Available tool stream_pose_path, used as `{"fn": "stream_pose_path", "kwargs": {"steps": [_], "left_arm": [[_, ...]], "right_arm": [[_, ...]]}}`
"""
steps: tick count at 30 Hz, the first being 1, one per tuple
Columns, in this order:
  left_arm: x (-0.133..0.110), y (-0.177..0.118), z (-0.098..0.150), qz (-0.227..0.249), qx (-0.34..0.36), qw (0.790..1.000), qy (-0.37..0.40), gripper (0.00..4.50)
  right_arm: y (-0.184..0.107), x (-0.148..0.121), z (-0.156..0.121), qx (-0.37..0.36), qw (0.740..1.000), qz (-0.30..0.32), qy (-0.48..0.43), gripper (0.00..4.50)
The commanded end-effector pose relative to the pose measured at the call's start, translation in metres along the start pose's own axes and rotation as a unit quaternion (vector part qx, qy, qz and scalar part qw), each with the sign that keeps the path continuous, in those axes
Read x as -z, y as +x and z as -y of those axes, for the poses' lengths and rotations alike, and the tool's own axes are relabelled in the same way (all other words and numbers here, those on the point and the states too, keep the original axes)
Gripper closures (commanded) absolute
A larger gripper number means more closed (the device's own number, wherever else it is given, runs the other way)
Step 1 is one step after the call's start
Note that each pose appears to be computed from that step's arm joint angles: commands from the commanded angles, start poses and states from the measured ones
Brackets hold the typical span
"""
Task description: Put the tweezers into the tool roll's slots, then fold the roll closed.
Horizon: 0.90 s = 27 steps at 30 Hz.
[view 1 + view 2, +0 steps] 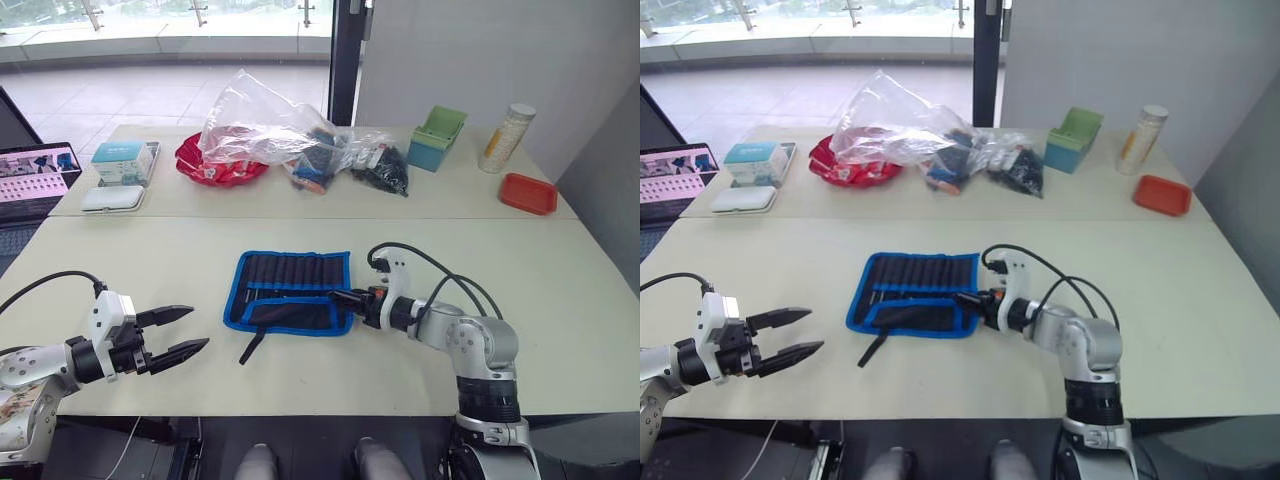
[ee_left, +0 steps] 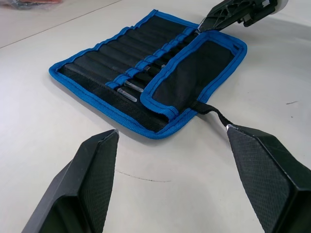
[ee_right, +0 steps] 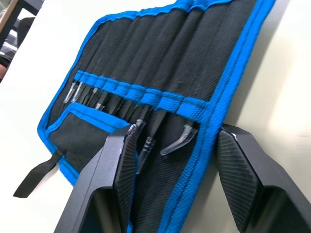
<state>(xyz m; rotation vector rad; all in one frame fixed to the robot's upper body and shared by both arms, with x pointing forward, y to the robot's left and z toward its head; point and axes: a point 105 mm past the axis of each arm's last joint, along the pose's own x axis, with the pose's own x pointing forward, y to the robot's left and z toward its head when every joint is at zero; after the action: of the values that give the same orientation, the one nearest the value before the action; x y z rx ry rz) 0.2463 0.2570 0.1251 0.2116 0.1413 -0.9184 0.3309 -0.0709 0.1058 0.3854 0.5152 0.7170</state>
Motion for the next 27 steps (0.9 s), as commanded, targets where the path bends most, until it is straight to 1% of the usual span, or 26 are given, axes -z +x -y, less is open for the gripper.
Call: {"fn": "stream_pose_path", "kwargs": {"steps": [1,6,14,17,22,27], "left_arm": [[-0.0061,-0.0007,-0.0002,0.009,-0.002,1.0,0.007,0.76],[-0.0046,0.0011,0.0016,0.004,0.006,1.0,0.013,0.76],[-0.004,0.0022,0.0017,0.004,0.007,1.0,0.01,0.76],[-0.0031,0.0028,0.002,0.003,0.008,1.0,0.008,0.72],[-0.0023,0.0029,0.0015,0.003,0.008,1.0,0.007,0.72],[-0.0016,0.0029,0.0013,0.001,0.008,1.0,0.004,0.72]], "right_arm": [[-0.0077,-0.0037,0.0043,0.006,1.0,0.011,0.004,1.99],[-0.0098,0.0018,0.0032,0.002,1.0,0.006,0.012,1.99],[-0.0099,0.0007,0.0036,0.004,1.0,0.015,0.024,1.99],[-0.0109,0.0012,0.0041,0.006,1.0,0.015,0.025,2.8],[-0.0125,0.0009,0.0037,0.006,0.999,0.018,0.026,4.48],[-0.0141,-0.0011,0.0031,0.005,0.999,0.026,0.028,4.48]]}}
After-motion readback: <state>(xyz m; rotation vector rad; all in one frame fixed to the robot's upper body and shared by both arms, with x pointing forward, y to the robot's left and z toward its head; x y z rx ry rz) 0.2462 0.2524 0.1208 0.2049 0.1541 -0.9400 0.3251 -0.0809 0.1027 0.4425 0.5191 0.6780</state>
